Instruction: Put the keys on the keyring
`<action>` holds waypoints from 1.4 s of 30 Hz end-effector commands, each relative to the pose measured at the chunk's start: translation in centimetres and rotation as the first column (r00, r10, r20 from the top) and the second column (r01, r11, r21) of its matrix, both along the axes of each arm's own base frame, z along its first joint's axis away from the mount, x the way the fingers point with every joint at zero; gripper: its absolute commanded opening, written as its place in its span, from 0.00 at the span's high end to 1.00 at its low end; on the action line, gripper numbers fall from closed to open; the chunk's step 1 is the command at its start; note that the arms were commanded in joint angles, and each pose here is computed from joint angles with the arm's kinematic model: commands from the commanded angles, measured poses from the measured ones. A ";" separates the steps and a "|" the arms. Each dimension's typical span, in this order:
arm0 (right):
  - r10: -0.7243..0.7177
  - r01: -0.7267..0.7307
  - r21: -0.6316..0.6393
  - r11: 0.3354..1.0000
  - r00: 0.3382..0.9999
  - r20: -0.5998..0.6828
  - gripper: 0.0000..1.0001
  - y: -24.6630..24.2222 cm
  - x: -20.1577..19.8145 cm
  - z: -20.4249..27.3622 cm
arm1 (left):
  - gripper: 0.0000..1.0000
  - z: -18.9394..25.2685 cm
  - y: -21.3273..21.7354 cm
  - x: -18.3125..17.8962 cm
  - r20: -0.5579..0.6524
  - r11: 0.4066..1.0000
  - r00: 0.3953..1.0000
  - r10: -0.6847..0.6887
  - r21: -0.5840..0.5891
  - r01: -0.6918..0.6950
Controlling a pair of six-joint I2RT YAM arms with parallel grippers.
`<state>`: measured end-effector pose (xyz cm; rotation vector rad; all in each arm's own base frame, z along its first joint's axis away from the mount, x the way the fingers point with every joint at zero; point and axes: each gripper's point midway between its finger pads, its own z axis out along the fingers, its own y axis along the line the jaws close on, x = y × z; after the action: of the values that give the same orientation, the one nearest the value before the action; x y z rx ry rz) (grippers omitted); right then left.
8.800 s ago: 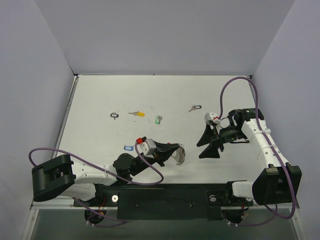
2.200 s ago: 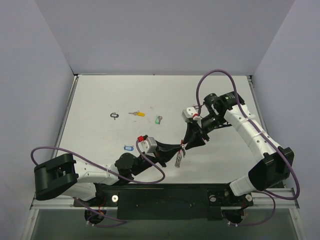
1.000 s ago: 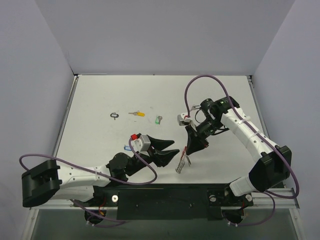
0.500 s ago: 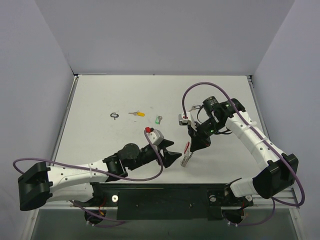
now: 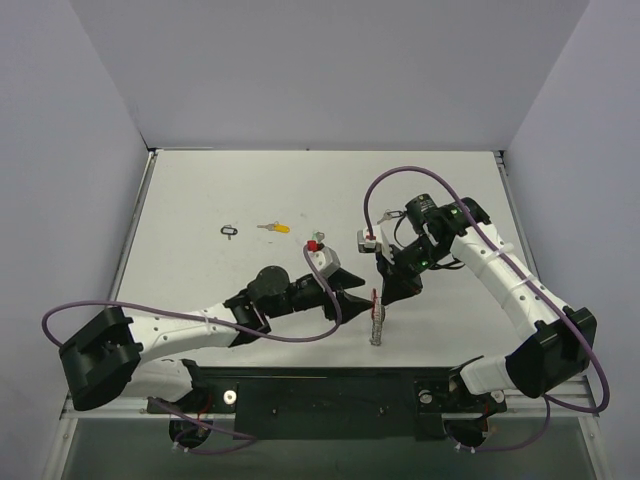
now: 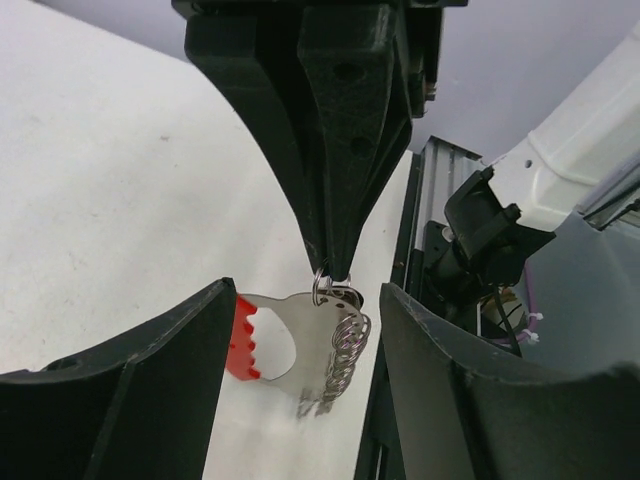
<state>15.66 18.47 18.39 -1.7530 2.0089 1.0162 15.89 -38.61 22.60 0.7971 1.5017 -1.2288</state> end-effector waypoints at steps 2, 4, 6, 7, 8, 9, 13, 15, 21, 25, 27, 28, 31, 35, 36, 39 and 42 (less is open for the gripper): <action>0.052 -0.050 0.036 0.998 0.998 -0.029 1.00 0.0 -2.1 0.7 | 0.33 3.2 -0.5 -1.3 0.124 0.973 0.981 -0.152 -0.154 0.170; 0.059 -0.058 0.043 0.997 0.998 -0.026 1.00 0.0 -2.2 0.7 | 0.34 2.9 -0.6 -1.4 0.135 0.964 0.974 -0.183 -0.169 0.205; 0.063 -0.062 0.046 0.997 0.998 -0.024 1.00 0.0 -2.2 0.7 | 0.36 2.6 -1.0 -1.4 0.129 0.959 0.970 -0.207 -0.167 0.227; 0.064 -0.063 0.047 0.997 0.998 -0.025 1.00 0.0 -2.3 0.8 | 0.37 2.1 -1.3 -1.4 0.120 0.959 0.968 -0.219 -0.157 0.237; 0.065 -0.064 0.047 0.997 0.998 -0.024 1.00 0.0 -2.3 0.8 | 0.38 2.1 -1.6 -1.5 0.120 0.956 0.964 -0.236 -0.152 0.253; 0.065 -0.064 0.049 0.997 0.998 -0.021 1.00 0.0 -2.3 0.8 | 0.39 1.5 -1.8 -1.5 0.108 0.955 0.963 -0.245 -0.143 0.259; 0.066 -0.065 0.050 0.997 0.997 -0.030 1.00 0.0 -2.3 0.7 | 0.45 1.2 -2.3 -1.4 0.093 0.952 0.960 -0.262 -0.136 0.273; 0.066 -0.065 0.050 0.997 0.997 -0.029 1.00 0.0 -2.3 0.7 | 0.49 0.9 -2.5 -1.4 0.088 0.952 0.960 -0.267 -0.132 0.277; 0.065 -0.063 0.046 0.997 0.997 -0.035 1.00 0.0 -2.3 0.5 | 0.56 1.3 -2.7 -1.2 0.095 0.950 0.959 -0.266 -0.143 0.277; 0.067 -0.065 0.049 0.997 0.997 -0.039 1.00 0.1 -2.4 0.6 | 0.64 1.3 -2.8 -1.0 0.096 0.953 0.961 -0.259 -0.135 0.270; 0.066 -0.064 0.049 0.997 0.997 -0.039 1.00 0.1 -2.3 0.6 | 0.66 1.1 -2.9 -1.0 0.086 0.954 0.961 -0.263 -0.125 0.272; 0.067 -0.065 0.050 0.997 0.997 -0.042 1.00 0.1 -2.4 0.6 | 0.69 0.9 -3.0 -1.0 0.087 0.954 0.961 -0.264 -0.120 0.273; 0.066 -0.064 0.050 0.997 0.997 -0.041 1.00 0.1 -2.4 0.6 | 0.72 0.7 -3.1 -1.2 0.080 0.953 0.958 -0.276 -0.110 0.284; 0.064 -0.062 0.050 0.997 0.997 -0.045 1.00 0.1 -2.4 0.6 | 0.73 0.4 -3.2 -1.1 0.074 0.953 0.956 -0.283 -0.087 0.289; 0.065 -0.063 0.052 0.997 0.997 -0.041 1.00 0.2 -2.4 0.6 | 0.73 0.2 -3.2 -1.1 0.071 0.954 0.956 -0.285 -0.080 0.290; 0.065 -0.063 0.052 0.997 0.997 -0.041 1.00 0.2 -2.4 0.6 | 0.72 -0.3 -3.3 -1.0 0.069 0.957 0.957 -0.283 -0.050 0.287; 0.065 -0.063 0.055 0.996 0.997 -0.041 1.00 0.2 -2.4 0.7 | 0.72 -0.4 -3.2 -1.0 0.073 0.958 0.957 -0.280 -0.037 0.283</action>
<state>14.96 18.36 18.10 -1.8029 1.9691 1.0380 14.66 -41.45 21.11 1.0051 1.3697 -1.4502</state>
